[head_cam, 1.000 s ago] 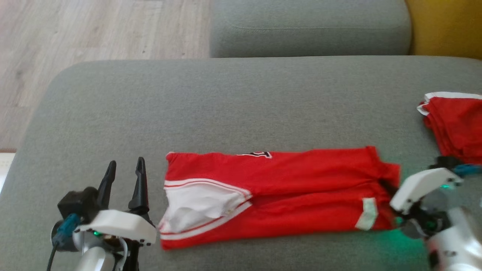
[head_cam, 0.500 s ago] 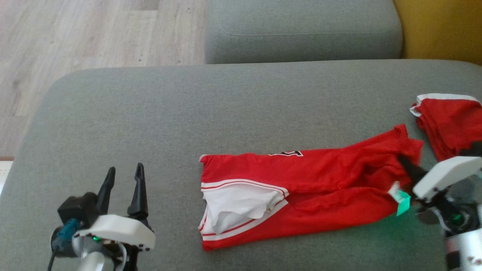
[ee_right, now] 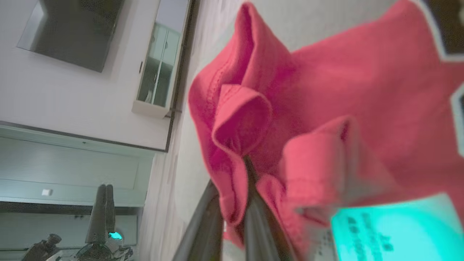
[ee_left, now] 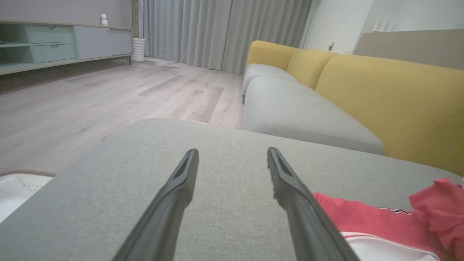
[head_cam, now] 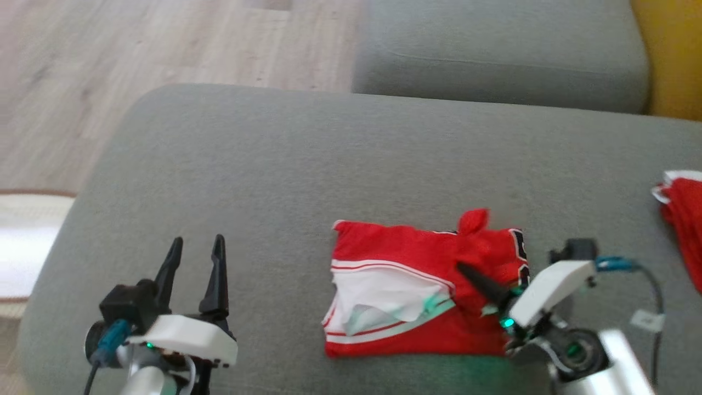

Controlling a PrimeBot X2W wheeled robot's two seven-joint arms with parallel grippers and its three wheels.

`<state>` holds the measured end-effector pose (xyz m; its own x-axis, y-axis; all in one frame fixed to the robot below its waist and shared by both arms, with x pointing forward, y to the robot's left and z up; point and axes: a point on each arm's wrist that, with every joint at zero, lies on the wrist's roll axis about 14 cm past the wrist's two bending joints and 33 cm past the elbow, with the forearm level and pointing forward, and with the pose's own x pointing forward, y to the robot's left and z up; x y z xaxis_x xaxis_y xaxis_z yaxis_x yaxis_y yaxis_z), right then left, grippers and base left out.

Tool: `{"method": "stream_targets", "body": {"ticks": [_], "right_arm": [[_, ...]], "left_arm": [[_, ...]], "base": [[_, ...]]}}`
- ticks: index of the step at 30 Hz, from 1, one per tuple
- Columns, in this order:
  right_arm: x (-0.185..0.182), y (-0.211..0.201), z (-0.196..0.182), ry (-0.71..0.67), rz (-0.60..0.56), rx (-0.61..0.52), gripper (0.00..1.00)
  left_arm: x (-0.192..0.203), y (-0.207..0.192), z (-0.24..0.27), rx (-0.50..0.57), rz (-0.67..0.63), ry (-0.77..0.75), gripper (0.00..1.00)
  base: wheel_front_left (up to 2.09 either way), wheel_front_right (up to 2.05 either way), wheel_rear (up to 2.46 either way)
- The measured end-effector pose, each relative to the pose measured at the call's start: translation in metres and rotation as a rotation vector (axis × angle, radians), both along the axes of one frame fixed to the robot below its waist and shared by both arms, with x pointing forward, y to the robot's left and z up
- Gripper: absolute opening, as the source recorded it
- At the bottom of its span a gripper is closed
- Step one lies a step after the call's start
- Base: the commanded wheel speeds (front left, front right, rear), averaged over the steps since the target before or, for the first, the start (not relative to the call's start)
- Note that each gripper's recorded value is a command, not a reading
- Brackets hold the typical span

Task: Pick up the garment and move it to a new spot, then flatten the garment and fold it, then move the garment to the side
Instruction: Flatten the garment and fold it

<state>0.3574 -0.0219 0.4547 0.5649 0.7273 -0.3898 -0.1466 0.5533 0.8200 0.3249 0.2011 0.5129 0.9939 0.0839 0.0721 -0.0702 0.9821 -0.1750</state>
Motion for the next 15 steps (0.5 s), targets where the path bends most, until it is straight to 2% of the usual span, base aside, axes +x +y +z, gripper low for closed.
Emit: {"method": "stream_targets", "body": {"ticks": [3,8,15], "right_arm": [[-0.015,0.043,-0.015,0.079,0.087,0.059,0.00],[-0.015,0.091,-0.010,0.088,0.188,0.093,0.00],[-0.018,0.122,-0.019,0.149,0.242,0.098,0.00]], "left_arm": [[-0.011,0.011,-0.007,-0.007,0.042,0.018,1.00],[-0.027,0.029,-0.016,-0.010,0.103,0.041,1.00],[-0.038,0.046,-0.021,-0.017,0.167,0.057,1.00]], "base": [[0.00,0.00,0.00],[0.00,0.00,0.00],[0.00,0.00,0.00]]}}
